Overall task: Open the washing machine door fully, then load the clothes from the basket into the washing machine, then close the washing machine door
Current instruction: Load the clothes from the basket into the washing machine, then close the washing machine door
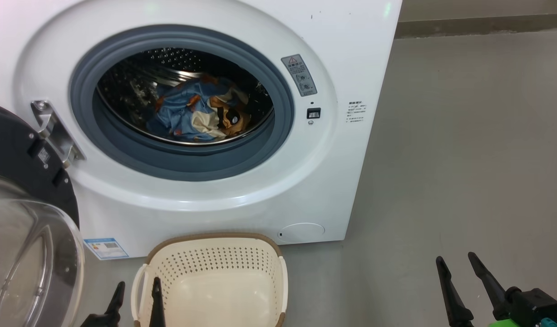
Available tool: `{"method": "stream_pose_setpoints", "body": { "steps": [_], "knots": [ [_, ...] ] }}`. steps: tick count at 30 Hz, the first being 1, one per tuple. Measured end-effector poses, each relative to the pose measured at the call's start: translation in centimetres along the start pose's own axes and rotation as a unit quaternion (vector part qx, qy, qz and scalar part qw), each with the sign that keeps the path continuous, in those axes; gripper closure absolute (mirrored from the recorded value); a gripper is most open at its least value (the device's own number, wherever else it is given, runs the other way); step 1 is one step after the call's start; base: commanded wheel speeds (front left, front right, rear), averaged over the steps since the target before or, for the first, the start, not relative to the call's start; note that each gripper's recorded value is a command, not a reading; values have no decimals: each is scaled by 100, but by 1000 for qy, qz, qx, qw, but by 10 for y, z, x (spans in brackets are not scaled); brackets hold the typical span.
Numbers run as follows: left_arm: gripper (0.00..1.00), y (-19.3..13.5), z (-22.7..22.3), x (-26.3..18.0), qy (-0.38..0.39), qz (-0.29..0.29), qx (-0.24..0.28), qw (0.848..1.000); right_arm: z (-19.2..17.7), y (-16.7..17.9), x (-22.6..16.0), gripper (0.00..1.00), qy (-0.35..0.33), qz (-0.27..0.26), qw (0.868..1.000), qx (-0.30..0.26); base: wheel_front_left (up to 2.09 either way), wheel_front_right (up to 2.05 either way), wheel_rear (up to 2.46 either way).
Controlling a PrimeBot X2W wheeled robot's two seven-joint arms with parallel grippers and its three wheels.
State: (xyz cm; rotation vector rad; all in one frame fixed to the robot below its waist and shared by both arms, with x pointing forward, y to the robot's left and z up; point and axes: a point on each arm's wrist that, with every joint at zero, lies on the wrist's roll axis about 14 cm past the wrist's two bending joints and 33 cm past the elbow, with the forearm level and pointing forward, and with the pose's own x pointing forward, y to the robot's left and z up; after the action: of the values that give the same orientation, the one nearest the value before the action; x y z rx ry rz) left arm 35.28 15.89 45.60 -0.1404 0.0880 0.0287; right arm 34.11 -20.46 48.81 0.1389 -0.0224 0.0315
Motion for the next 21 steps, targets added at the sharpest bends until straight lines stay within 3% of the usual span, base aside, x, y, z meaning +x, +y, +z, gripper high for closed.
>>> {"method": "stream_pose_setpoints", "body": {
  "steps": [21],
  "knots": [
    [0,3,6,-1,-9,1,-2,1000,-3,-4,-5,0,4,-11,1000,4,-3,3,0]
  ]
}}
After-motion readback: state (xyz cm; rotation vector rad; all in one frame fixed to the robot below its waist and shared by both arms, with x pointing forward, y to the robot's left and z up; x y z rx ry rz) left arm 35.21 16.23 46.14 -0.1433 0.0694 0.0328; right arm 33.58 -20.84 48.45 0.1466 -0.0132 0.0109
